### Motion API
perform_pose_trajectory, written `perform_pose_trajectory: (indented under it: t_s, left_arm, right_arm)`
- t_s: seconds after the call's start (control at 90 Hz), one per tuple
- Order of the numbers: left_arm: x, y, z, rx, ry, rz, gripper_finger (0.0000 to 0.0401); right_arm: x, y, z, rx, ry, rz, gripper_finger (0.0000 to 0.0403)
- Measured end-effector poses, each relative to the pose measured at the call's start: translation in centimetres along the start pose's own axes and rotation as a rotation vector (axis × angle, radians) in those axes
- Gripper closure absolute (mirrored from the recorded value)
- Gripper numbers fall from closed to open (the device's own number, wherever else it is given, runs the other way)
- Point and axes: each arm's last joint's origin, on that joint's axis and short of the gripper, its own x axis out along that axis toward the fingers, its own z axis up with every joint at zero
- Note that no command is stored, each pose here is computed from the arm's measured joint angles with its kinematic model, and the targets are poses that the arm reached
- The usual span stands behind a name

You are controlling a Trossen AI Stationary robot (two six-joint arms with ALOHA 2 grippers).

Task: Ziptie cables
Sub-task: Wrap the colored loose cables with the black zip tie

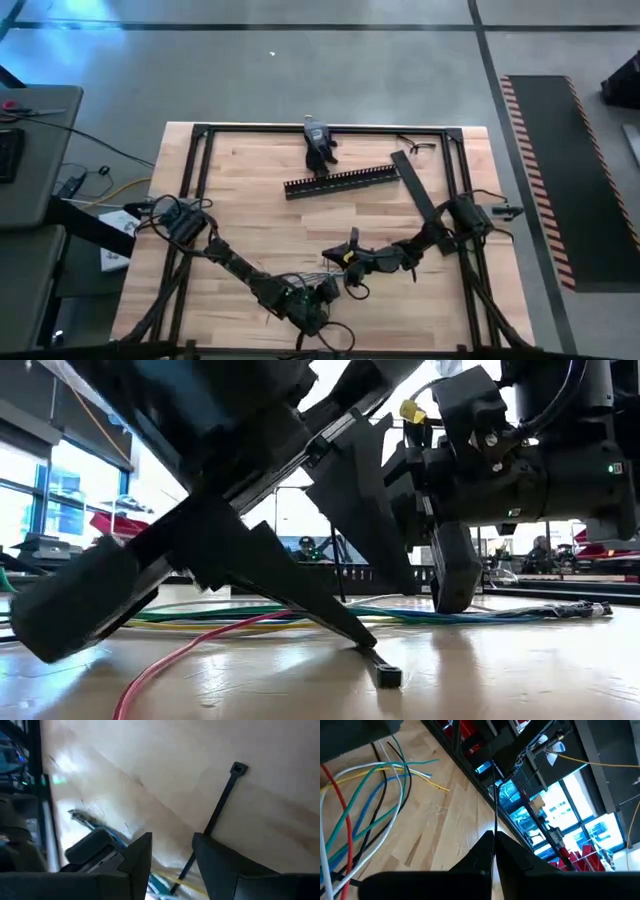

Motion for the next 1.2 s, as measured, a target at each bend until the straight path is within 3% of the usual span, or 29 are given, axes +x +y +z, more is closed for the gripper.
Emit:
perform_pose_trajectory:
  t_s: [0.111,0.311,0.533,0.8,1.2]
  left_arm:
    - [-0.5,1.0,-0.5,-0.043,-0.013,-0.009,0.0263]
    - [-2.0,2.7,-0.6,-0.075,0.015,0.079,0.0263]
    - [-1.6,0.9,-0.4,-0.064,-0.032,-0.073,0.0263]
    - [0.3,-0.2,0.0,-0.006,-0.048,-0.067,0.0263]
    - [2.0,1.2,-0.6,-0.087,-0.183,-0.123,0.0269]
  right_arm:
    - [0.0,0.0,0.0,0.001,-0.001,0.0,0.0403]
    - [0.0,0.0,0.0,-0.001,-0.004,0.003,0.0403]
    - [0.0,0.0,0.0,-0.001,-0.003,0.002,0.0403]
    - [0.0,0.0,0.0,0.003,-0.003,0.0,0.0403]
    - [0.0,0.0,0.0,0.005,-0.005,-0.001,0.0403]
